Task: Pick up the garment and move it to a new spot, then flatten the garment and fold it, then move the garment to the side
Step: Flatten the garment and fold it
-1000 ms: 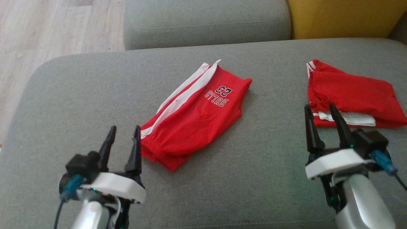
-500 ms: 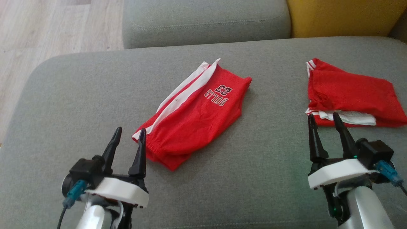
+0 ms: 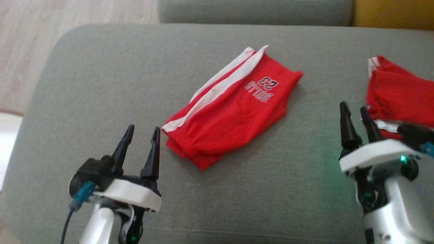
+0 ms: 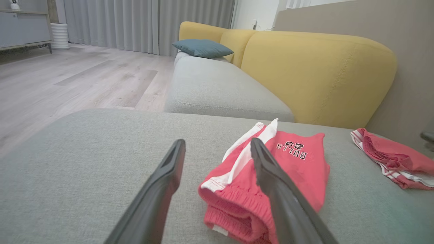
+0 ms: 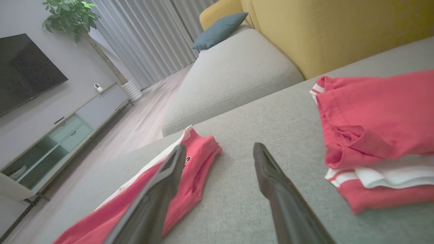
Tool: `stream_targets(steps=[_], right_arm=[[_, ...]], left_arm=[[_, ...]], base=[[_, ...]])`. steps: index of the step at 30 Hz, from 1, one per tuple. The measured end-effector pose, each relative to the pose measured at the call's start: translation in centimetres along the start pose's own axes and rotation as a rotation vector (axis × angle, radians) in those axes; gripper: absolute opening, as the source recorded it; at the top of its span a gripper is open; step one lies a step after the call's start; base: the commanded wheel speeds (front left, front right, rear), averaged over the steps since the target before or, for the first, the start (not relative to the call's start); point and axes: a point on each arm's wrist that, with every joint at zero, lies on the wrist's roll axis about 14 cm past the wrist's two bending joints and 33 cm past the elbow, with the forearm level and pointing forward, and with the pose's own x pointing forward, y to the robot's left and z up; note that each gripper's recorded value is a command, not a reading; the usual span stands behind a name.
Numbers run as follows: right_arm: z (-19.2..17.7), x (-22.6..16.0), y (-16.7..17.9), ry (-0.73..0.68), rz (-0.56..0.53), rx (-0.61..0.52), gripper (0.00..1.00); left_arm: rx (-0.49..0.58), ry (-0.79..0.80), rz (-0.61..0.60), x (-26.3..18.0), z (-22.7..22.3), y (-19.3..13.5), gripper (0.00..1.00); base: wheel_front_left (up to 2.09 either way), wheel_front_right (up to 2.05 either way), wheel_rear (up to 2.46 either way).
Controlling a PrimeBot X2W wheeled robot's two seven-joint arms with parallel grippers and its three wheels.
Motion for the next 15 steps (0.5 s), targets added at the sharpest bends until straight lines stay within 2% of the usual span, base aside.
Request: stream_targets(steps=[6,10,15], right_arm=[[-3.0,3.6,0.1,0.167,-0.012,0.137,1.0],[-5.1,5.8,1.1,0.281,-0.002,0.254,1.0],[-6.9,8.2,2.8,0.388,0.013,0.34,1.0]], left_arm=[[0.003,0.016,0.056,-0.4,-0.4,1.9,1.0],[0.006,0.04,0.097,-1.0,-1.1,3.1,1.0],[0.014,0.05,0.12,-1.3,-1.3,3.9,1.0]], base=[[0.0,0.0,0.0],[0.0,0.0,0.0],[0.0,0.0,0.0]])
